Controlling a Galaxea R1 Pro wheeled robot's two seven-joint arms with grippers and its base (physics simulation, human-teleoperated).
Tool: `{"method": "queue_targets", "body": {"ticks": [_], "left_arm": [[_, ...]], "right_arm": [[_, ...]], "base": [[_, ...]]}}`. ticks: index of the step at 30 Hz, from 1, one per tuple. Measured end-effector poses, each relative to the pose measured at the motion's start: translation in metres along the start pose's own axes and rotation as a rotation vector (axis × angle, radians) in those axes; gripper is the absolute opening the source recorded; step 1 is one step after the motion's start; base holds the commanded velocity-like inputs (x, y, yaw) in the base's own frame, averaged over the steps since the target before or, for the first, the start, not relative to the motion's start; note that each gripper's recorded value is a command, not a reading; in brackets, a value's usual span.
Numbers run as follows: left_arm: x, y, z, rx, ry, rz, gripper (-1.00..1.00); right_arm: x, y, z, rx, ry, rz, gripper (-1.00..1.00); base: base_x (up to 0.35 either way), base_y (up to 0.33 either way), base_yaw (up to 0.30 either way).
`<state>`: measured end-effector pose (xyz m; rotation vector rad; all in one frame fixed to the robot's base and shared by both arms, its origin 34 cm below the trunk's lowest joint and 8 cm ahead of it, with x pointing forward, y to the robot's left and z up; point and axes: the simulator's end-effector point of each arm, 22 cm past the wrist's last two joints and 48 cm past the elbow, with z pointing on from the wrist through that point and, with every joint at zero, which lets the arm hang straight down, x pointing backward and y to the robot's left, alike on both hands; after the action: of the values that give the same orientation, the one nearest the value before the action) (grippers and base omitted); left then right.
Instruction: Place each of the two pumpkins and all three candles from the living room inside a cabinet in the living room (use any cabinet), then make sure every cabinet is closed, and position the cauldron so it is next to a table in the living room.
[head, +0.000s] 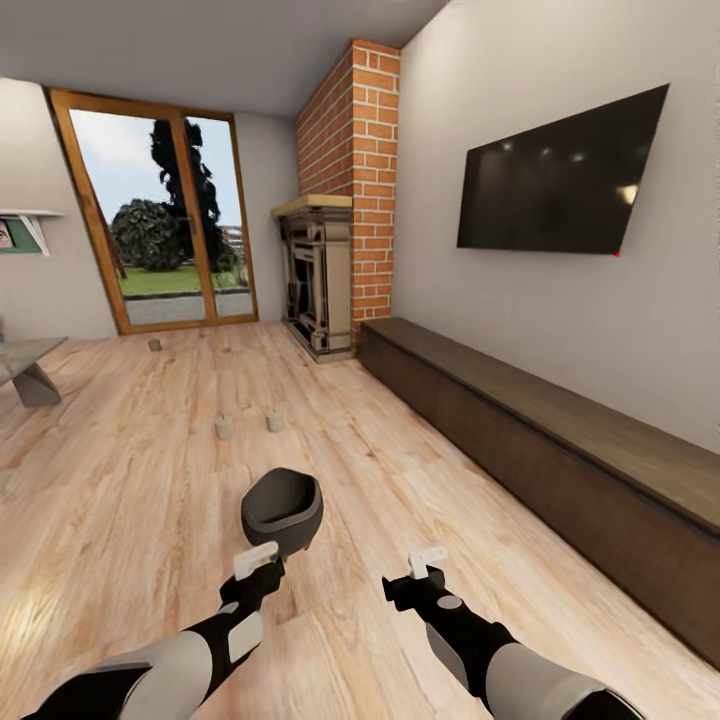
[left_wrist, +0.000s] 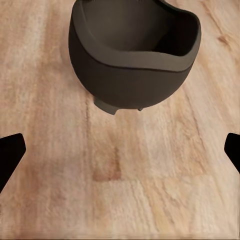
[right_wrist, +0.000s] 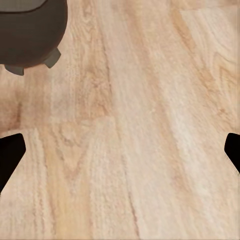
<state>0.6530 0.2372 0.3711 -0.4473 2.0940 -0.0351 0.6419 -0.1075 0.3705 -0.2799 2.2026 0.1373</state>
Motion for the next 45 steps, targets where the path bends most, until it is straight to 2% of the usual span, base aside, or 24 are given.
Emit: {"method": "queue_targets", "body": {"ticks": [5, 16, 45], "left_arm": [[-0.006, -0.003, -0.004, 0.005, 0.006, -0.001, 1.00], [-0.028, -0.009, -0.013, 0.016, -0.026, -0.007, 1.00], [-0.072, -0.020, -0.027, -0.002, 0.003, -0.004, 1.00]], "right_arm": [[-0.012, -0.001, -0.005, 0.003, -0.020, -0.005, 1.00], [-0.033, 0.000, -0.016, 0.005, -0.058, -0.024, 1.00], [-0.078, -0.003, -0.034, -0.002, -0.027, -0.023, 1.00]], "base": [[0.000, 0.000, 0.000], [0.000, 0.000, 0.033], [0.000, 0.000, 0.092]]}}
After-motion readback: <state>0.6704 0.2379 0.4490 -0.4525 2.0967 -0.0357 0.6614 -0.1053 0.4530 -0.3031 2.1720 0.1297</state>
